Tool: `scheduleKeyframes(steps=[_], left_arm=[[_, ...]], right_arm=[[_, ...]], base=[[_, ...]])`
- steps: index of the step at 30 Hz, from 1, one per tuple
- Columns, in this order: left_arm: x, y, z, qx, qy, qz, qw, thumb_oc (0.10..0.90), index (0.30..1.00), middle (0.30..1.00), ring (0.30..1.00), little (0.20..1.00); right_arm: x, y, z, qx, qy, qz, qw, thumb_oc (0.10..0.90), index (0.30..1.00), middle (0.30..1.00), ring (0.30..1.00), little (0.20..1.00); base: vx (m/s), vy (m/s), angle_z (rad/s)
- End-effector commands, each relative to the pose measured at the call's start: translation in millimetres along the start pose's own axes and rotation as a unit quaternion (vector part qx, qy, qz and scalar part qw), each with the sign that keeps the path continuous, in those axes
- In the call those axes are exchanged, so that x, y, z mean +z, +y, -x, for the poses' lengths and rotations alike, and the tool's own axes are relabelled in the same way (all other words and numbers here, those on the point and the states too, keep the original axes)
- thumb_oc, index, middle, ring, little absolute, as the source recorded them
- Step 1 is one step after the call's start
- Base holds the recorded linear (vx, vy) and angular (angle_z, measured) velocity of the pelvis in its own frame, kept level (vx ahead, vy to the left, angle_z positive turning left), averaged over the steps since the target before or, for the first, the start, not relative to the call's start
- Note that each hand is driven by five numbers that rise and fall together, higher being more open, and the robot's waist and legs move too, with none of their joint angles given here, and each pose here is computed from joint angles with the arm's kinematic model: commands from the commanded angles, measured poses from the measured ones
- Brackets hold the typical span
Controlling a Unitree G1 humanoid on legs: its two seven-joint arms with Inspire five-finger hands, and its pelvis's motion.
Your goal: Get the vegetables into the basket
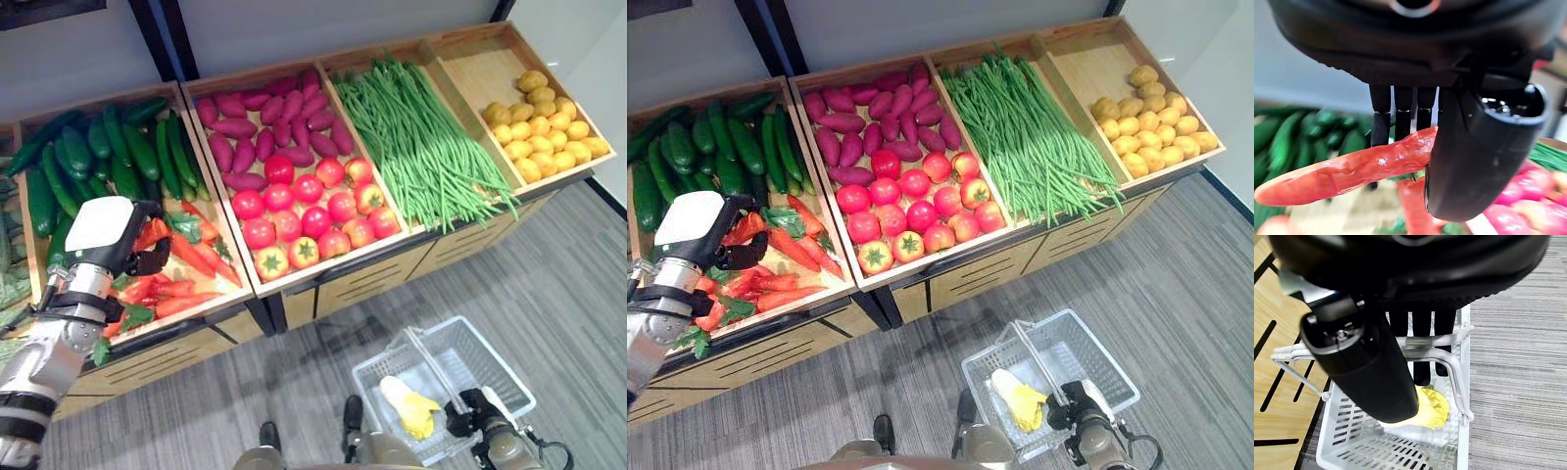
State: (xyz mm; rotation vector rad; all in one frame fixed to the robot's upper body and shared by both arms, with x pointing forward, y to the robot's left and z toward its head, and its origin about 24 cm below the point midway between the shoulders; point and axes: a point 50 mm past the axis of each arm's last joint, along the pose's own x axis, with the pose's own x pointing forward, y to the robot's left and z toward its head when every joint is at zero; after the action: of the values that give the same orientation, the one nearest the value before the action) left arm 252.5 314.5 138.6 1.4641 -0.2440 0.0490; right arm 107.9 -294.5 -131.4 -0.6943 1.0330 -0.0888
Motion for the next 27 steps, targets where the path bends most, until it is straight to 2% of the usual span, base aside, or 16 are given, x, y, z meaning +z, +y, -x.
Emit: scheduleKeyframes(steps=[1, 2, 12, 27], left_arm=[[4, 47, -17, 0.077, -0.042, -0.019, 0.996, 0.400, 0.300, 0.300, 0.300, 0.300], [17, 48, -15, 0.084, -0.076, 0.001, 0.994, 0.400, 0.300, 0.300, 0.300, 0.300], [33, 63, -15, 0.122, -0.115, -0.002, 0.986, 0.400, 0.300, 0.300, 0.300, 0.300], [80, 81, -19, 0.125, -0.238, 0.003, 0.963, 0.400, 0.300, 0.300, 0.300, 0.300]], right_arm=[[3, -15, -2, -0.027, -0.012, 0.000, 1.000, 0.400, 0.300, 0.300, 0.300, 0.300], [0, -14, -1, -0.026, -0.008, -0.006, 1.000, 0.400, 0.300, 0.300, 0.300, 0.300], [-4, -8, 1, -0.020, -0.007, -0.013, 1.000, 0.400, 0.300, 0.300, 0.300, 0.300], [-2, -11, 0, -0.027, -0.011, -0.013, 1.000, 0.400, 0.300, 0.300, 0.300, 0.300]], base=[[0.00, 0.000, 0.00], [0.00, -0.010, -0.06], [-0.01, -0.011, -0.06], [-0.01, 0.027, -0.05]])
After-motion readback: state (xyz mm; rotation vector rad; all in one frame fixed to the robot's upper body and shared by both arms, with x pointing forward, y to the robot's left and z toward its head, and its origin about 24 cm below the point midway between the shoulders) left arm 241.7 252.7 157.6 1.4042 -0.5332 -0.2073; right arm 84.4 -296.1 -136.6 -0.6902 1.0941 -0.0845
